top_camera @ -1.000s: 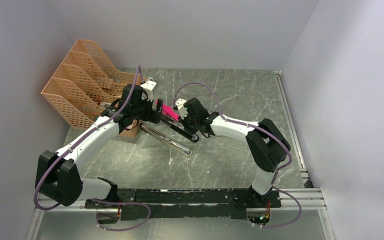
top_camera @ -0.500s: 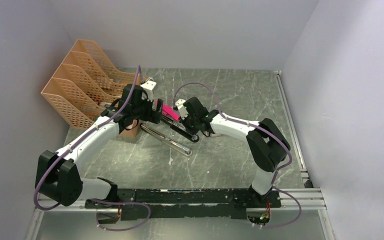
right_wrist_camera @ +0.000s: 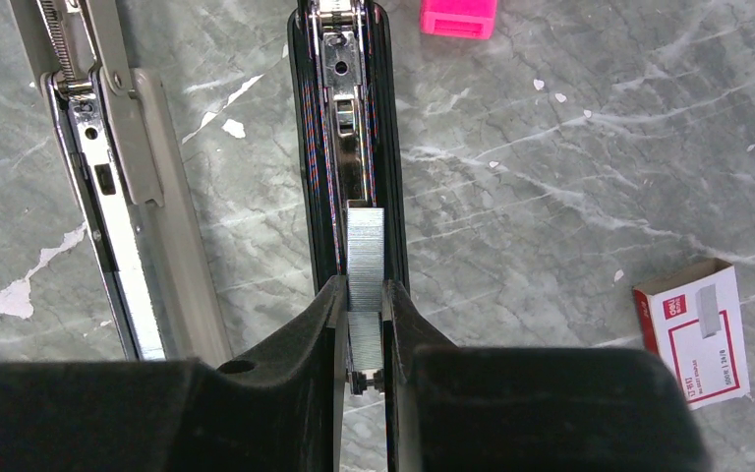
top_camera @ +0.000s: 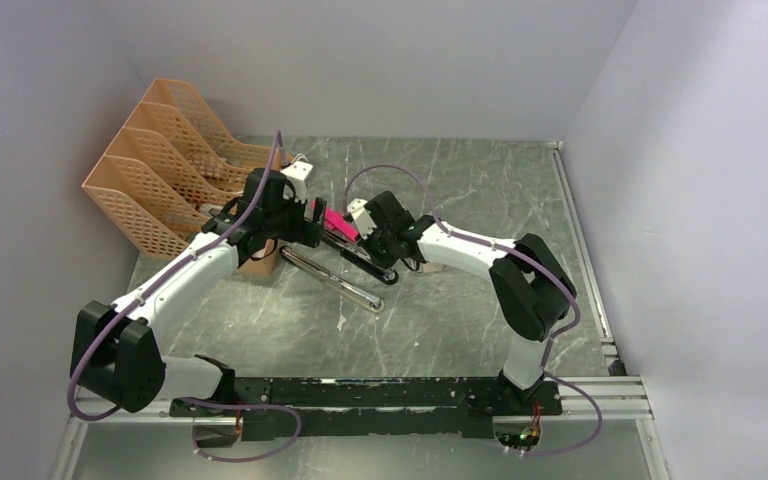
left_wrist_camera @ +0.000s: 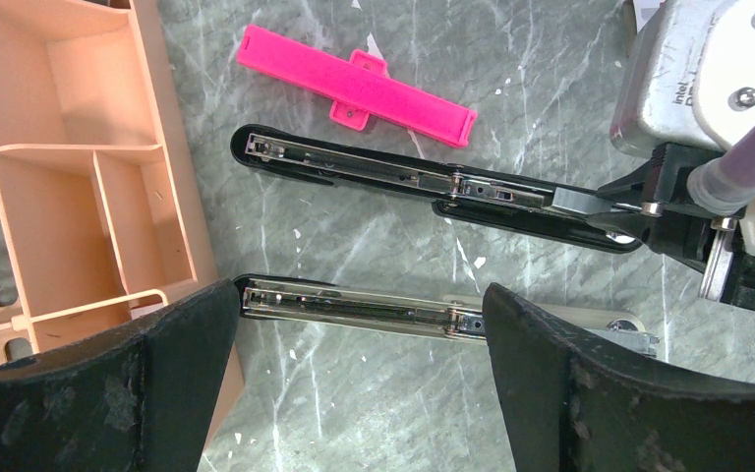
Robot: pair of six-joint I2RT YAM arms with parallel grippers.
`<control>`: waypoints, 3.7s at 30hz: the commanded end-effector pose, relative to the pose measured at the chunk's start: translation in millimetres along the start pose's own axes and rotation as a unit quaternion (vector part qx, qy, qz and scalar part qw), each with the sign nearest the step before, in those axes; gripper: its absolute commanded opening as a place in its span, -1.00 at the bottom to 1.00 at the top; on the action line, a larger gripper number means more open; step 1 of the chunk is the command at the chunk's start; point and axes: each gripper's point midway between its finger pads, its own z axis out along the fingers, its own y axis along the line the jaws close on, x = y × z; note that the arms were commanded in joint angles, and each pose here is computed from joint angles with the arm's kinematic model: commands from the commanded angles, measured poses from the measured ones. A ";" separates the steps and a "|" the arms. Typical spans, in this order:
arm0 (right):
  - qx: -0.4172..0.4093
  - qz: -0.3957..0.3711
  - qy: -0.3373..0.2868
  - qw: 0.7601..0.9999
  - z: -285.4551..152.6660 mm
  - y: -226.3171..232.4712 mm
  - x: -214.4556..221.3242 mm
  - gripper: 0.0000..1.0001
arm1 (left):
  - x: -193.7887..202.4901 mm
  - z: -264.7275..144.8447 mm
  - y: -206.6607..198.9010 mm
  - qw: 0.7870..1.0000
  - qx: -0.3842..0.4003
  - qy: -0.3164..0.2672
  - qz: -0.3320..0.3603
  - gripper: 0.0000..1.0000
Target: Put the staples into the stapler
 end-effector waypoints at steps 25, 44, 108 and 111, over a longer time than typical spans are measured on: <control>0.038 0.048 -0.062 0.996 -19.5 -23.1 -19.6 -1.00 | -10.0 -4.4 -2.7 1.000 0.004 -0.023 0.007 0.95; -0.132 -0.073 -0.333 0.931 -82.0 110.1 -45.4 -0.92 | -13.0 -9.1 9.0 0.999 -0.030 -0.025 -0.013 0.94; -0.176 -0.112 -0.256 0.944 62.9 206.2 25.0 -0.49 | -12.6 -9.2 0.5 1.000 -0.012 -0.029 -0.001 0.93; -0.176 -0.110 -0.254 0.945 62.9 205.5 26.6 -0.52 | -12.8 -9.5 0.1 1.000 -0.011 -0.030 -0.001 0.94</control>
